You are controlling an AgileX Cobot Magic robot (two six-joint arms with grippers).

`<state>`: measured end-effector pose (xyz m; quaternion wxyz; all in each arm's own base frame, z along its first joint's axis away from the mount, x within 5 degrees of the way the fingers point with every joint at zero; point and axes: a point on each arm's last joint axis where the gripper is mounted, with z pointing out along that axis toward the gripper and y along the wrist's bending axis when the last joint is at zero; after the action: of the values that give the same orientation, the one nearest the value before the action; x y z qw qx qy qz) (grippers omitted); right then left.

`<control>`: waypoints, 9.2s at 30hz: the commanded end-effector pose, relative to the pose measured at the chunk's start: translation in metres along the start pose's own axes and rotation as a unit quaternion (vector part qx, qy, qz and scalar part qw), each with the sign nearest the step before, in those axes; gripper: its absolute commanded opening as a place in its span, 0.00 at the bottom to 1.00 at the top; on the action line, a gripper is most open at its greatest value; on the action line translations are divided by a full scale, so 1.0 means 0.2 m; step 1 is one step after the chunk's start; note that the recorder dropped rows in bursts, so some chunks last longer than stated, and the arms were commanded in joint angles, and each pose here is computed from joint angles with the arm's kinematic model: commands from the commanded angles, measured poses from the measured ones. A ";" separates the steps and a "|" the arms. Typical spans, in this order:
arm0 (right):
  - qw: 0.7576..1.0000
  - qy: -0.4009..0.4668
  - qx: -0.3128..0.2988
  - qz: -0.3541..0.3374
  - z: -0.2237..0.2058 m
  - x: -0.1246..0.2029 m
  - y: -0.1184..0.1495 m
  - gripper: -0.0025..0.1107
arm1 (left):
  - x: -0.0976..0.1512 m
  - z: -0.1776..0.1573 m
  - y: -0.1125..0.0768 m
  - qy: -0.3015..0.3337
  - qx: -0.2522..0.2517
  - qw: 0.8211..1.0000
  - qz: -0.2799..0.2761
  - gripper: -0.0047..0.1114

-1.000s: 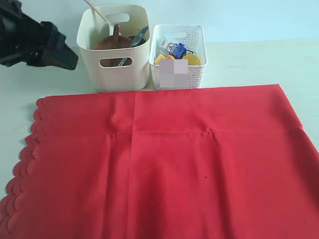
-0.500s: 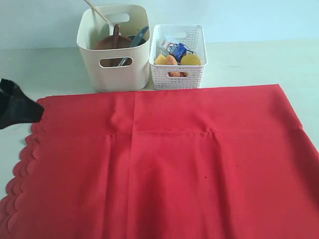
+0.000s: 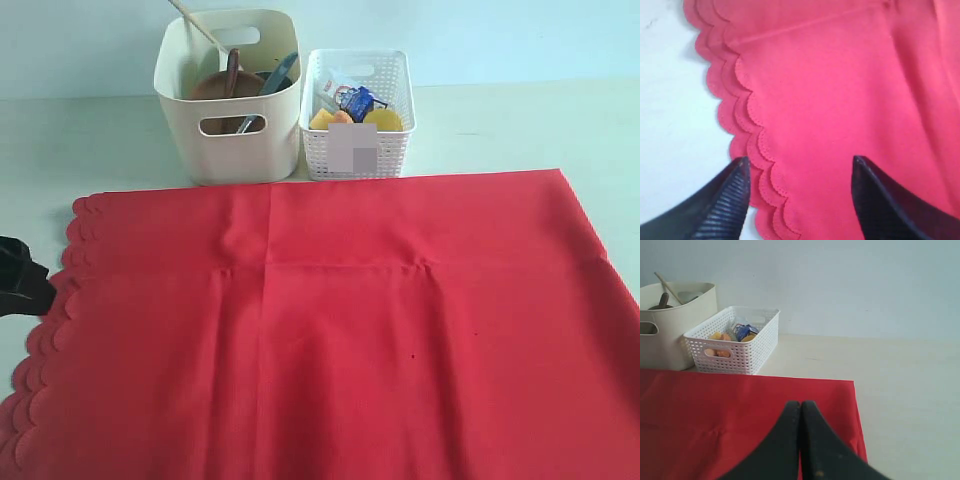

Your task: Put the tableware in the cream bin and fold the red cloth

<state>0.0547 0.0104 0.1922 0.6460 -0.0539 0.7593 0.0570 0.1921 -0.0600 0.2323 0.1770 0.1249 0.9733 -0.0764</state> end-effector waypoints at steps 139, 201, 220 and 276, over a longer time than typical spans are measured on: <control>0.999 0.007 -0.013 0.045 0.12 -0.67 0.01 0.02 | -0.23 0.23 0.28 0.110 0.148 0.977 -0.109 0.04; 0.835 0.550 -0.029 0.001 1.25 0.27 0.08 0.02 | -0.47 0.06 -0.21 0.046 0.360 0.931 -0.039 0.04; 0.834 0.551 -0.028 0.006 1.24 0.27 0.09 0.02 | -0.77 0.44 -0.77 0.116 0.425 0.897 -0.041 0.04; 0.948 0.308 -0.025 0.076 1.09 -0.37 0.10 0.02 | -0.67 0.92 -0.68 0.114 0.330 0.937 0.003 0.65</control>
<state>0.2759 0.0643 0.2278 0.3580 -0.0281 0.9275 0.1034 0.3425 -0.2430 0.1267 0.0179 0.1894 0.9147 -0.3567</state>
